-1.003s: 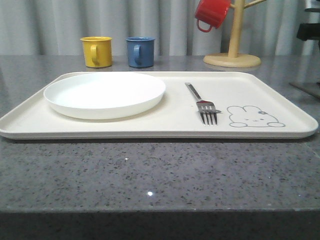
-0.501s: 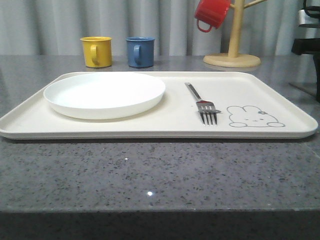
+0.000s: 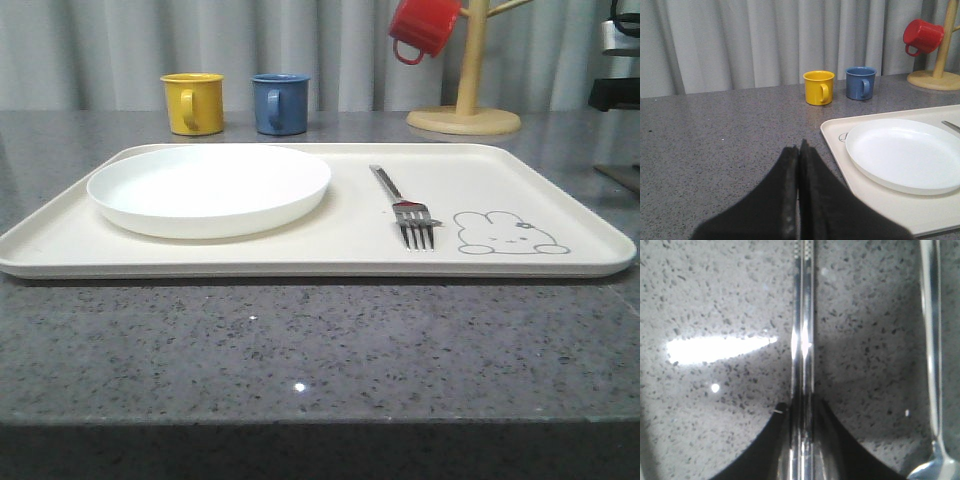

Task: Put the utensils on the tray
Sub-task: 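Grasp the silver chopsticks with the right gripper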

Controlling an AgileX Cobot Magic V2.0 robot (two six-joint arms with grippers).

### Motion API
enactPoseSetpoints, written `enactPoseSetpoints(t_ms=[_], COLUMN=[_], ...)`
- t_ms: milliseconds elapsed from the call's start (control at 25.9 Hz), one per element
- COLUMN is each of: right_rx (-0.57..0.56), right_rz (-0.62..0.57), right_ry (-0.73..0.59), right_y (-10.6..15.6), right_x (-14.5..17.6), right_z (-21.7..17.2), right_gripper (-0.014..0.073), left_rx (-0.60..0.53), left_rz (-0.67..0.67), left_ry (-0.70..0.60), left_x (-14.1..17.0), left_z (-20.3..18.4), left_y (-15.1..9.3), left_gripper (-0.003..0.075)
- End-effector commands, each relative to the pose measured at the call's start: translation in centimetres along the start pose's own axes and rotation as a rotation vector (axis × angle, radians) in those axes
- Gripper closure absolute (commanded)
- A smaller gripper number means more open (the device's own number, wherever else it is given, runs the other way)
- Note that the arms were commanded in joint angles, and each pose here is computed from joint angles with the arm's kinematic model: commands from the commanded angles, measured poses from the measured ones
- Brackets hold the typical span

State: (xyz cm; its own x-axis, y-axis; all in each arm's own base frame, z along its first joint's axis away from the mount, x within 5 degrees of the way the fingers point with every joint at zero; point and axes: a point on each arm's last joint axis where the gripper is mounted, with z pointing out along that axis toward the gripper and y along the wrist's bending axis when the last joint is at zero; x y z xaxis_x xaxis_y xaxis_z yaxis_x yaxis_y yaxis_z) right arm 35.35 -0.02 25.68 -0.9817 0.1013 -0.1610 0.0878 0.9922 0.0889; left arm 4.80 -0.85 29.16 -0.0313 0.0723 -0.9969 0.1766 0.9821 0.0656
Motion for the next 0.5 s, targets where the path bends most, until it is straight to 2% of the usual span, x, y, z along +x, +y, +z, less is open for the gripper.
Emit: enactPoseSetpoints(t_ms=[0,193,463], right_rx=[-0.022,-0.042,-0.101], right_rz=[0.032,0.073,0.018], right_ry=[-0.112,-0.151,-0.17], right_y=[0.3,1.5,7.0], right_x=[0.2,0.4,1.0], right_z=[-4.3,-7.7,-9.2], right_gripper=[0.0587,0.0587,0.0587], left_rx=[-0.005,-0.005,-0.005], left_rz=[-0.007,-0.007,-0.007], left_ry=[-0.098,-0.1,-0.1], left_x=[-1.5,-1.5,-1.5], left_z=[-0.1,-0.1,-0.1], left_y=[0.1,0.1,0.1], left_gripper=[0.0739,0.0739,0.0739])
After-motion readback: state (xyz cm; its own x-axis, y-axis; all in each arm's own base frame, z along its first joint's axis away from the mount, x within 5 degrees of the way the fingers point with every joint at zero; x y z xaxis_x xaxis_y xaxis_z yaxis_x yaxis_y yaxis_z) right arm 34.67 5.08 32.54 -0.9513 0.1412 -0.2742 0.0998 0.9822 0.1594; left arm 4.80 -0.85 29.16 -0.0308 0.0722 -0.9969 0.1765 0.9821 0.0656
